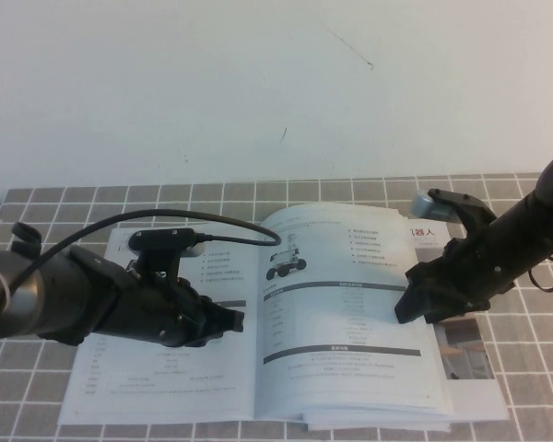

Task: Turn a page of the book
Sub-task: Open the closed book

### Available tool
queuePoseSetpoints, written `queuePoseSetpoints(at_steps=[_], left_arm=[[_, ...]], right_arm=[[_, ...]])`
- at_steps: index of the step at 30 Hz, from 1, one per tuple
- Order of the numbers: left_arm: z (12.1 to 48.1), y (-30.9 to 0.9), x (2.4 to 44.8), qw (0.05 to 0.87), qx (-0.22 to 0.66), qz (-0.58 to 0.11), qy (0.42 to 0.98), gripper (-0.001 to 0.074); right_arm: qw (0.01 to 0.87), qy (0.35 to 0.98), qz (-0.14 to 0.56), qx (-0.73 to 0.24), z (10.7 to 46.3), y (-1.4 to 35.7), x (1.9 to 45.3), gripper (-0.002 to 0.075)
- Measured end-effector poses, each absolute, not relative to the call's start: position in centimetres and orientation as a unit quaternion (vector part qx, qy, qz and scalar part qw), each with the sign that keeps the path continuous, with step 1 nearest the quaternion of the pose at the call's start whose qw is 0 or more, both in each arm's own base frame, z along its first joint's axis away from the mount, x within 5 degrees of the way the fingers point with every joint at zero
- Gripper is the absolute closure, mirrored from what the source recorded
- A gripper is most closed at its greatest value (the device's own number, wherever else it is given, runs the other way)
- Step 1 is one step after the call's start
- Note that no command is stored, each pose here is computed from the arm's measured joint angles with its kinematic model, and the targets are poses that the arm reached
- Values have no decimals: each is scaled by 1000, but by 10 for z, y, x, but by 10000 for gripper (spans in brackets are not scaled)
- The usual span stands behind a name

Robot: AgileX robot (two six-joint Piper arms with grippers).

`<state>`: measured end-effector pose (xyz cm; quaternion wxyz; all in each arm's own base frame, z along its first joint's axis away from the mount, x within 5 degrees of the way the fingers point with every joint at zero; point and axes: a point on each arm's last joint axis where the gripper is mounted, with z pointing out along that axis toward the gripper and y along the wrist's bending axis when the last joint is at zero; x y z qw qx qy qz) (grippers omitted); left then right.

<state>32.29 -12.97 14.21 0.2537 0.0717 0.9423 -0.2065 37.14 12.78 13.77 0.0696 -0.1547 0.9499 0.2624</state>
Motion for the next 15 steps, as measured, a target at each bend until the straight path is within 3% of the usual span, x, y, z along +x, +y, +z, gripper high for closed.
queuePoseSetpoints(at_steps=[9,15], left_arm=[[142,-130,323,254,69,-208,942,738],[142,-130,323,254,69,-208,942,738]], right_arm=[[68,941,300,-145,136,134,372,338],[88,933,310,-159,158,137,378,338]])
